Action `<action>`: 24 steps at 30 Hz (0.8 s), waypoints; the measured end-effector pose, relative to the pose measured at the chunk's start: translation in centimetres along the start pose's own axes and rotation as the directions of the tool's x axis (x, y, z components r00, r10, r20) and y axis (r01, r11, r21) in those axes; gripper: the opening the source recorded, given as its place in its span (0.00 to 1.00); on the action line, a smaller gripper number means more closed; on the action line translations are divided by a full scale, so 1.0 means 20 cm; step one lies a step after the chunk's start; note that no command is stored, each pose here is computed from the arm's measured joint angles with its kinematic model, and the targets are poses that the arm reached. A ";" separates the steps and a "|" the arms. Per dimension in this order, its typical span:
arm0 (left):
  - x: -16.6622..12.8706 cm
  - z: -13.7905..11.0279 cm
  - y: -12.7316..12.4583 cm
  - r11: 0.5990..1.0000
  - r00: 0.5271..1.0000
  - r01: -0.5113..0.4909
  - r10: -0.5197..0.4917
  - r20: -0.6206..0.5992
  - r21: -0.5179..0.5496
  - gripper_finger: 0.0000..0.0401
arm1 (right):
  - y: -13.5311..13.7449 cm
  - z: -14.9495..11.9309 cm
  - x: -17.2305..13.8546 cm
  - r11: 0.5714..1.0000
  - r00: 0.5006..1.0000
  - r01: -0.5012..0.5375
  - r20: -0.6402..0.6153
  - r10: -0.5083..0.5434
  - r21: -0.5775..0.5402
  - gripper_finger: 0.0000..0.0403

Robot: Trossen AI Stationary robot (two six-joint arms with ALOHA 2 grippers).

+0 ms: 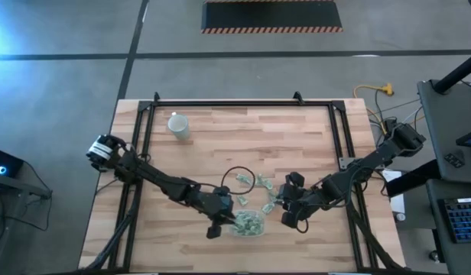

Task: Pick and place Stevia / Truvia into bins
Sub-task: Put the stevia packet into the transparent container

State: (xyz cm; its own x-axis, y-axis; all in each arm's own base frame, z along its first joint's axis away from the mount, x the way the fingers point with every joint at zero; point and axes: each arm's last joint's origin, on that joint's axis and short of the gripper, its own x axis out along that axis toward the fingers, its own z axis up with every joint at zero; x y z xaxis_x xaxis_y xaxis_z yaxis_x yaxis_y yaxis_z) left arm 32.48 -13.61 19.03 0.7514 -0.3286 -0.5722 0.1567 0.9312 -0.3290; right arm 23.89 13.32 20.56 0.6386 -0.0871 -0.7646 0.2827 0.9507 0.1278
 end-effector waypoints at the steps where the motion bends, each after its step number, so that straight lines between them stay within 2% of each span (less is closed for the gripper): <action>1: 0.00 0.00 0.00 1.000 1.000 0.001 -0.001 0.003 0.000 0.17 | 0.00 0.00 0.00 1.000 1.000 0.000 -0.001 0.000 0.000 0.17; 8: 0.00 0.00 0.01 1.000 1.000 -0.023 0.023 -0.004 -0.013 0.36 | -0.02 -0.03 0.00 0.999 0.998 0.043 -0.051 -0.043 0.003 0.17; 14: -0.01 0.00 0.01 0.994 1.000 -0.022 0.022 0.002 -0.103 0.39 | -0.10 -0.11 -0.02 0.978 0.960 0.199 -0.212 -0.183 0.057 0.17; 16: -0.01 0.00 0.01 0.993 1.000 -0.024 0.024 -0.003 -0.117 0.39 | -0.11 -0.12 -0.01 0.983 0.957 0.181 -0.237 -0.168 0.031 0.17; 20: -0.01 0.00 0.01 0.993 1.000 -0.022 0.022 -0.001 -0.117 0.39 | -0.10 -0.12 0.00 0.988 0.966 0.117 -0.218 -0.138 -0.105 0.21; 24: -0.04 0.00 0.01 0.992 0.999 -0.033 0.030 -0.021 -0.119 0.39 | -0.11 -0.13 0.01 0.985 0.963 0.099 -0.234 -0.130 -0.140 0.28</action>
State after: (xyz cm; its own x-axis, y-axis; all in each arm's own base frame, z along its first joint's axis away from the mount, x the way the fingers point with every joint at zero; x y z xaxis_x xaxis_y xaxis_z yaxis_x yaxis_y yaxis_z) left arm 31.98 -13.22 19.42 0.7420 -0.3035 -0.5977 0.0550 0.9162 -0.3969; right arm 21.57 11.91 18.39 0.4110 -0.1381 -0.9011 0.2417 0.9696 -0.0384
